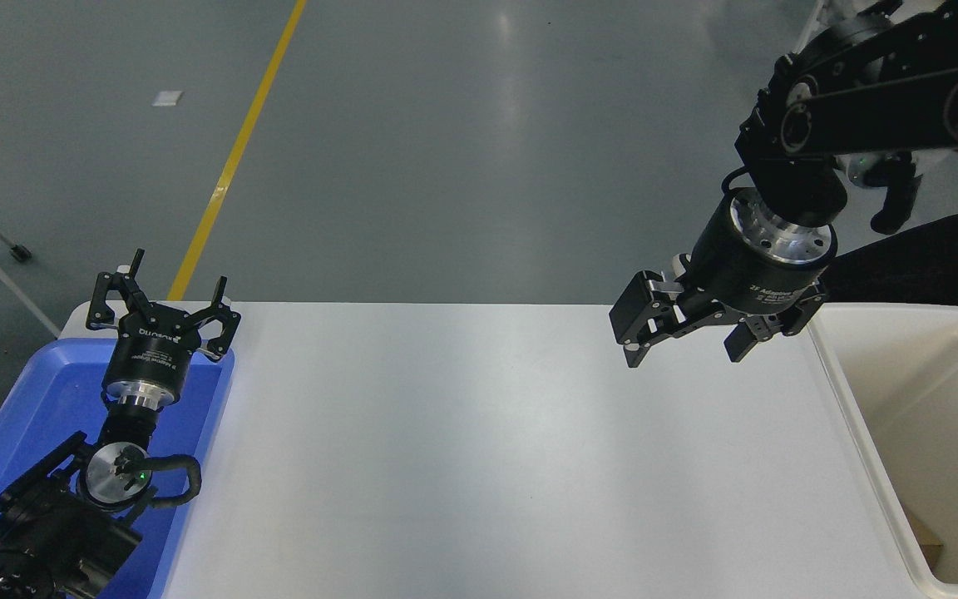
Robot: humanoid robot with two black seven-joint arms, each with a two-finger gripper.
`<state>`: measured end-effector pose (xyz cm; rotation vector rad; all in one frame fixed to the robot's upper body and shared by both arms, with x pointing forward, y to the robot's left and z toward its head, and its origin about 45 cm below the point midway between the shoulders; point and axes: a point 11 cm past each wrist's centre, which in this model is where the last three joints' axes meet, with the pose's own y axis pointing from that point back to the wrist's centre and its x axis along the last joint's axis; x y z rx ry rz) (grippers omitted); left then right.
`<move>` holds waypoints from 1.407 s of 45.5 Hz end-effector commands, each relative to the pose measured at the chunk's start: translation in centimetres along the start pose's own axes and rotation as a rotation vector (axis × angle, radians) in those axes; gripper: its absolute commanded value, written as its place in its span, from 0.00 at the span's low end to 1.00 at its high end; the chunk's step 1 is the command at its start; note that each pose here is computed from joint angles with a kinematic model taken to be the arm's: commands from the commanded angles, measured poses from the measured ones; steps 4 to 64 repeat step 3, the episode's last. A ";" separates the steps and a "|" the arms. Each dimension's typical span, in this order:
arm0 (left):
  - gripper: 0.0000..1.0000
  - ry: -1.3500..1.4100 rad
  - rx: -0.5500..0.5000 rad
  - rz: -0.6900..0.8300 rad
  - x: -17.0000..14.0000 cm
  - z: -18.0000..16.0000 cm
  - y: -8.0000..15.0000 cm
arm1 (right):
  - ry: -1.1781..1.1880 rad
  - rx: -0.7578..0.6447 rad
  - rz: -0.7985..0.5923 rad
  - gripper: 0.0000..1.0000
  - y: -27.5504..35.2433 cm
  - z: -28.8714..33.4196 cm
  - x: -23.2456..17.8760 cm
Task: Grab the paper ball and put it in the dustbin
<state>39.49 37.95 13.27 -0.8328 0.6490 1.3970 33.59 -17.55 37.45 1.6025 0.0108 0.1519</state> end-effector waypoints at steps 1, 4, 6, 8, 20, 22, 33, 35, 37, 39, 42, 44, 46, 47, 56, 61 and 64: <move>1.00 0.000 0.000 0.001 0.0 0.0 0.0 | 0.008 -0.010 0.002 1.00 0.1 -0.4 0.0; 1.00 0.000 0.000 0.001 0.0 0.0 0.0 | 0.009 -0.011 0.001 1.00 0.1 -0.4 0.0; 1.00 0.000 0.000 0.001 0.0 0.0 0.0 | 0.009 -0.011 0.001 1.00 0.1 -0.4 0.0; 1.00 0.000 0.000 0.001 0.0 0.0 0.0 | 0.009 -0.011 0.001 1.00 0.1 -0.4 0.0; 1.00 0.000 0.000 0.001 0.0 0.0 0.0 | 0.009 -0.011 0.001 1.00 0.1 -0.4 0.0; 1.00 0.000 0.000 0.001 0.0 0.0 0.0 | 0.009 -0.011 0.001 1.00 0.1 -0.4 0.0; 1.00 0.000 0.000 0.001 0.0 0.0 0.0 | 0.009 -0.011 0.001 1.00 0.1 -0.4 0.0; 1.00 0.000 0.000 0.001 0.0 0.0 0.0 | 0.009 -0.011 0.001 1.00 0.1 -0.4 0.0; 1.00 0.000 0.000 0.001 0.0 0.0 0.0 | 0.009 -0.011 0.001 1.00 0.1 -0.4 0.0; 1.00 0.000 0.000 0.001 0.0 0.0 0.0 | 0.009 -0.011 0.001 1.00 0.1 -0.4 0.0; 1.00 0.000 0.000 0.001 0.0 0.0 0.0 | 0.009 -0.011 0.001 1.00 0.1 -0.4 0.0; 1.00 0.000 0.000 0.001 0.0 0.0 0.0 | 0.009 -0.011 0.001 1.00 0.1 -0.4 0.0; 1.00 0.000 0.000 0.001 0.0 0.0 0.0 | 0.009 -0.011 0.001 1.00 0.1 -0.4 0.0; 1.00 0.000 0.000 0.001 0.0 0.0 0.0 | 0.009 -0.011 0.001 1.00 0.1 -0.4 0.0; 1.00 0.000 0.000 0.001 0.0 0.0 0.0 | 0.009 -0.011 0.001 1.00 0.1 -0.4 0.0; 1.00 0.000 0.000 0.001 0.0 0.0 0.0 | 0.009 -0.011 0.001 1.00 0.1 -0.4 0.0; 1.00 0.000 0.000 0.001 0.0 0.0 0.0 | 0.009 -0.011 0.001 1.00 0.1 -0.4 0.0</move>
